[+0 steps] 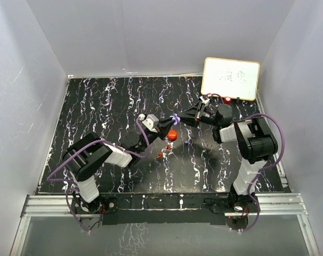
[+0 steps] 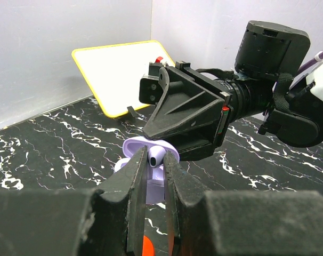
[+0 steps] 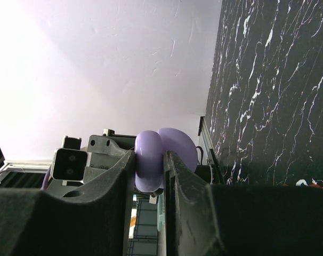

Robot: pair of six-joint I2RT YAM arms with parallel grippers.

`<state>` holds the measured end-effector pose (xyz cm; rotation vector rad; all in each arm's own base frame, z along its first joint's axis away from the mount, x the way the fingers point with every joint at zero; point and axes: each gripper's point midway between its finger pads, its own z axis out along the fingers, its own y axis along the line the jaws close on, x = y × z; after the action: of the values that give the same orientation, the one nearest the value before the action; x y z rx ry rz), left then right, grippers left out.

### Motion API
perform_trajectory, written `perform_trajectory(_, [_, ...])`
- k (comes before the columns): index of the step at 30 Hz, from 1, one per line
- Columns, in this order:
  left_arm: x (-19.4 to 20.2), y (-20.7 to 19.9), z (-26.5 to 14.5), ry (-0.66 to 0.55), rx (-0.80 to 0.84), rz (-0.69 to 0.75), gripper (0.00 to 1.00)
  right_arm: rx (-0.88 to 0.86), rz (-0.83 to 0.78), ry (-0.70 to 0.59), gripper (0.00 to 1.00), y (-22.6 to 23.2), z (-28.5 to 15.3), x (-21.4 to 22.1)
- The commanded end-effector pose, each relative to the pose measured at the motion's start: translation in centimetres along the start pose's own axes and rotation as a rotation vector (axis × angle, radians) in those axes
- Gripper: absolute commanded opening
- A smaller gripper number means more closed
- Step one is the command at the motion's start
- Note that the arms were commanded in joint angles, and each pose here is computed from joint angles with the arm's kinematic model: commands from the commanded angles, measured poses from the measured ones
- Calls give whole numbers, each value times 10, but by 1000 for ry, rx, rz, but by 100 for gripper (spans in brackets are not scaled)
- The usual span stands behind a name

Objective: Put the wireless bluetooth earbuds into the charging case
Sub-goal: Place the earbud in the charging case.

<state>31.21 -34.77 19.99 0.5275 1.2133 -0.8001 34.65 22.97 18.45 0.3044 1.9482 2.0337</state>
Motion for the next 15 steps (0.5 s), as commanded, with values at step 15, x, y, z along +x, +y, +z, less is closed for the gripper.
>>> perform_trajectory(15, [-64,-3,1,-222,14,32,0,-75,-48,2,0,17,2,0])
